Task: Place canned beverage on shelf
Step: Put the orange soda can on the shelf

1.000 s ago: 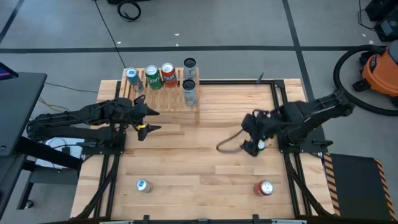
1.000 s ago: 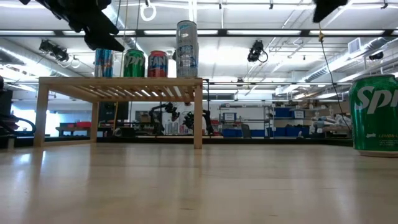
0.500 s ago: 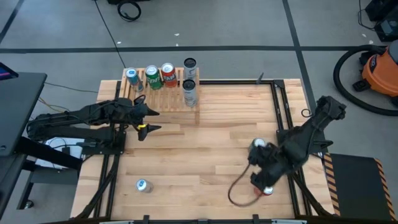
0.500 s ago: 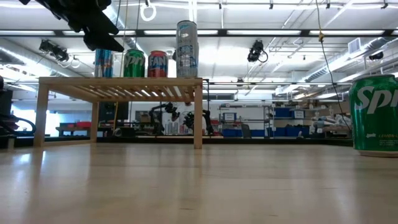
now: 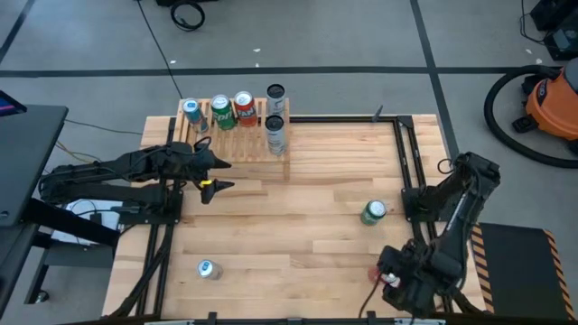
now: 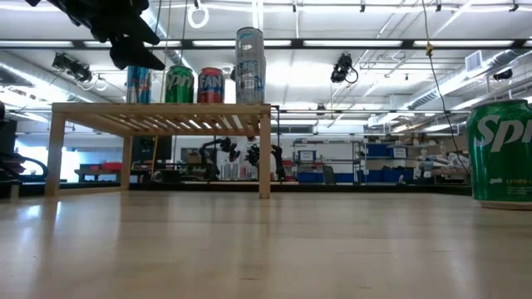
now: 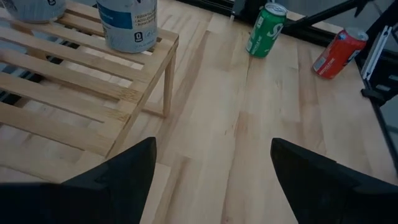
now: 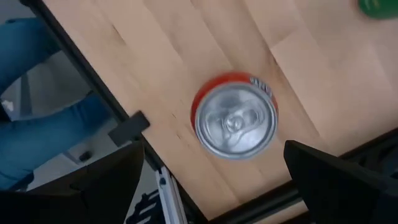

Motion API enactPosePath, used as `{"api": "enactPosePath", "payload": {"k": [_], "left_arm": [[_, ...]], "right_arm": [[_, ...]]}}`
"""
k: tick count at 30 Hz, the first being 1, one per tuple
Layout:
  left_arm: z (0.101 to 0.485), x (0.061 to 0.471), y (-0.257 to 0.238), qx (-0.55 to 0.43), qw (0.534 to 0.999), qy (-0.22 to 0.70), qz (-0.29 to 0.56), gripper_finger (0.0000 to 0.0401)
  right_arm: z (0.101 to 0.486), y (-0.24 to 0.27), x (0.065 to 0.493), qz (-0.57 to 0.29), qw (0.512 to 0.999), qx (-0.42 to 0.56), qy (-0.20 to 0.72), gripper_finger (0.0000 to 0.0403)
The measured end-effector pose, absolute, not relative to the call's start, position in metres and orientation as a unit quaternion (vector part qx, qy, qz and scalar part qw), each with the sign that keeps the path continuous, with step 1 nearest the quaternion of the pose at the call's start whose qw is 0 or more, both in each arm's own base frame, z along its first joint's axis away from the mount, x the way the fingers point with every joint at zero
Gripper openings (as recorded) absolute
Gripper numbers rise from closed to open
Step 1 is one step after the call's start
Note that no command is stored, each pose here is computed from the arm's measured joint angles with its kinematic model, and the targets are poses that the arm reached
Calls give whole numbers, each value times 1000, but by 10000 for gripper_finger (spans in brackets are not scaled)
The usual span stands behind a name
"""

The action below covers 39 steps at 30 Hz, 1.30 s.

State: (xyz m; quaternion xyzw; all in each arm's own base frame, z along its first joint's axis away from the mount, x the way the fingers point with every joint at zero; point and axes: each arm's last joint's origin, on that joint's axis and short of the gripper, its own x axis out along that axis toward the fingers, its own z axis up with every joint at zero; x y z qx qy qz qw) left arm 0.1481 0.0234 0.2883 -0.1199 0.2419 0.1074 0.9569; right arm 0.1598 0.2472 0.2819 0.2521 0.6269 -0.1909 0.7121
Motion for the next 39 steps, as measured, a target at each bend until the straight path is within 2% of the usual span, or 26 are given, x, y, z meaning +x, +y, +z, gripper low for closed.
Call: {"api": "enactPosePath", "payload": {"k": [15, 39], "left_arm": [[288, 148, 23, -162, 951, 237, 117, 318], [284, 146, 23, -177, 941, 259, 124, 318]], "right_arm": [[258, 256, 161, -248, 705, 204, 632, 396], [258, 255, 161, -268, 727, 214, 595, 396]]}}
